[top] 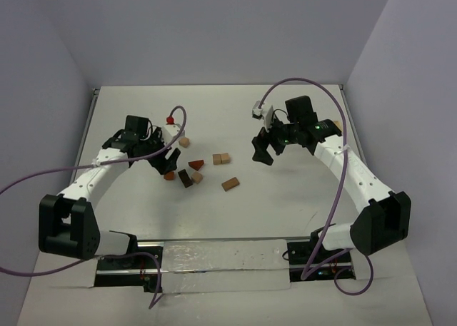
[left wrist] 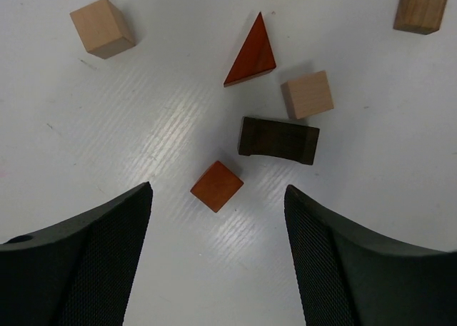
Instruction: Build the wood block tower
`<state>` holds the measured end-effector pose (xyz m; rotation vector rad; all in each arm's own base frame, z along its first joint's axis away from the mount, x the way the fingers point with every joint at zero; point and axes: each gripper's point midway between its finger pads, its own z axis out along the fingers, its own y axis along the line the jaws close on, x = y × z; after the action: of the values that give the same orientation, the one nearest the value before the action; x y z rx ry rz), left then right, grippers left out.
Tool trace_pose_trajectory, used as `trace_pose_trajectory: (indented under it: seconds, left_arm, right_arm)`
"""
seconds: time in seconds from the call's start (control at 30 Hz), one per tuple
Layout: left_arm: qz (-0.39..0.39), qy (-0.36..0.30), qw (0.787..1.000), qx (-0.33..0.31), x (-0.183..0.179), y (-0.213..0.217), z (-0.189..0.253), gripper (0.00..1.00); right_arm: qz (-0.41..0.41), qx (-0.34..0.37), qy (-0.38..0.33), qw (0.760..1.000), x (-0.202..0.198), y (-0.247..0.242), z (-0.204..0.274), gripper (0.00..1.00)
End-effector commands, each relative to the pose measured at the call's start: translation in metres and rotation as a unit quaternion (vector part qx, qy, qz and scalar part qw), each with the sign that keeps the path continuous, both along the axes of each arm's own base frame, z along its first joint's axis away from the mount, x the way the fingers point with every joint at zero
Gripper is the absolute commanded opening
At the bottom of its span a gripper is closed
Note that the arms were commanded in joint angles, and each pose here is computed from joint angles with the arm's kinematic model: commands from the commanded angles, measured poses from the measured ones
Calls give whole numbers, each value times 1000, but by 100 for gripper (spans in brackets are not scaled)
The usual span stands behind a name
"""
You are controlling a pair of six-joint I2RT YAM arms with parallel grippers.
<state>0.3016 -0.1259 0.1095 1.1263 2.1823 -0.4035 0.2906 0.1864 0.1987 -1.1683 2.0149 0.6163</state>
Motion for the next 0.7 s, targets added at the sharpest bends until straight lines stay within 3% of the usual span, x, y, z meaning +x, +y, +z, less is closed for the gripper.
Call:
trace_pose_trajectory:
  seconds: [0.0, 0.17, 0.33, 0.67]
  left_arm:
    - [-53, -6, 996, 66, 4, 13, -9, 75]
    - [-116, 10, 988, 102, -2, 19, -24, 65]
    - [-213, 1, 971, 112, -7, 15, -29, 66]
    - [-263, 1, 953, 150, 0, 14, -43, 67]
  right_arm:
    - [6, 22, -9, 1000, -1, 5, 9, 100]
    - [9, 28, 0, 1000, -3, 7, 8, 100]
    - [12, 28, 10, 999, -5, 8, 3, 100]
    - [13, 23, 21, 999, -7, 7, -4, 100]
